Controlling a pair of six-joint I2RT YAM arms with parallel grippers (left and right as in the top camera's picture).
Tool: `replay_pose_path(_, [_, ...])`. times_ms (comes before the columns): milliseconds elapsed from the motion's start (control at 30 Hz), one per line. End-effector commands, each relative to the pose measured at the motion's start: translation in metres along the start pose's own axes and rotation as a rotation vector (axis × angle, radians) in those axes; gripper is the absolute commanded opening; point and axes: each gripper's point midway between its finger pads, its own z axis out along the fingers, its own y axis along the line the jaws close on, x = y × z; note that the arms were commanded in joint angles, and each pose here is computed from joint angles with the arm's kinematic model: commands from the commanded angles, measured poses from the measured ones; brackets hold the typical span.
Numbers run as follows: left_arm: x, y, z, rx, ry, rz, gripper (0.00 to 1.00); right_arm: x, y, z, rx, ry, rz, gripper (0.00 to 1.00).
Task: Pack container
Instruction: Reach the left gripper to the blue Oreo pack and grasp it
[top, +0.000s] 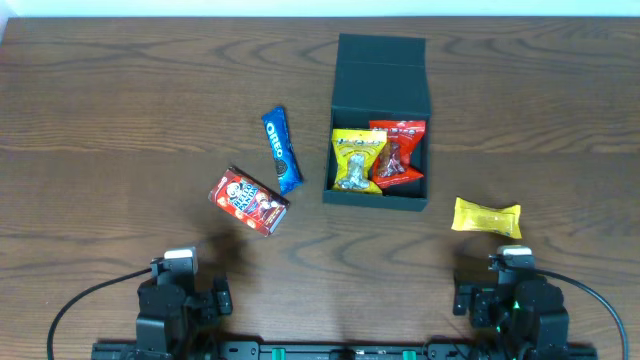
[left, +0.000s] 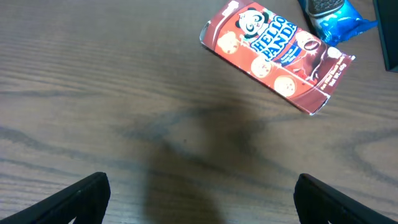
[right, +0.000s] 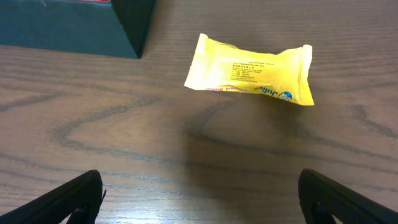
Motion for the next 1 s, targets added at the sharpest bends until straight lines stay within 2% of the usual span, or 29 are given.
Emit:
replay_pose_path(0, [0.002,-0.003,0.007,0.017,-0.002,-0.01,0.95,0.004,-0.001,0.002,0.002,0.01,-0.002,0.99])
replay_pose_path(67, [-0.009,-0.01,0.007,0.048,-0.031,-0.013,0.95,0.004,-0.001,0.002,0.002,0.01,-0.002,0.99])
replay_pose_path(267, [-0.032,-0.02,0.005,0.081,0.003,-0.01,0.95,0.004,-0.001,0.002,0.002,0.01,-0.002,0.99])
replay_pose_path(467, [-0.107,-0.035,-0.007,0.101,-0.009,-0.011,0.96,0.004,-0.001,0.002,0.002,0.01,-0.002,0.99])
replay_pose_path(533, [-0.132,-0.048,-0.011,0.16,-0.024,-0.022,0.95,0.004,-0.001,0.002,0.002,0.01,-0.002,0.99])
replay_pose_path(633, [-0.162,-0.078,-0.021,0.305,0.012,-0.128,0.95,0.004,-0.001,0.002,0.002,0.01,-0.002,0.99])
replay_pose_path(733, [-0.175,-0.116,-0.037,0.493,0.118,-0.251,0.95,0.004,-0.001,0.002,0.002,0.01,-0.002,0.99])
replay_pose_path(900, [-0.183,-0.134,-0.03,0.526,0.122,-0.208,0.95,0.004,-0.001,0.002,0.002,0.01,-0.002,0.99])
replay_pose_path(967, [-0.175,-0.142,-0.025,0.532,0.167,-0.191,0.95,0.004,-0.001,0.002,0.002,0.01,-0.002,0.99])
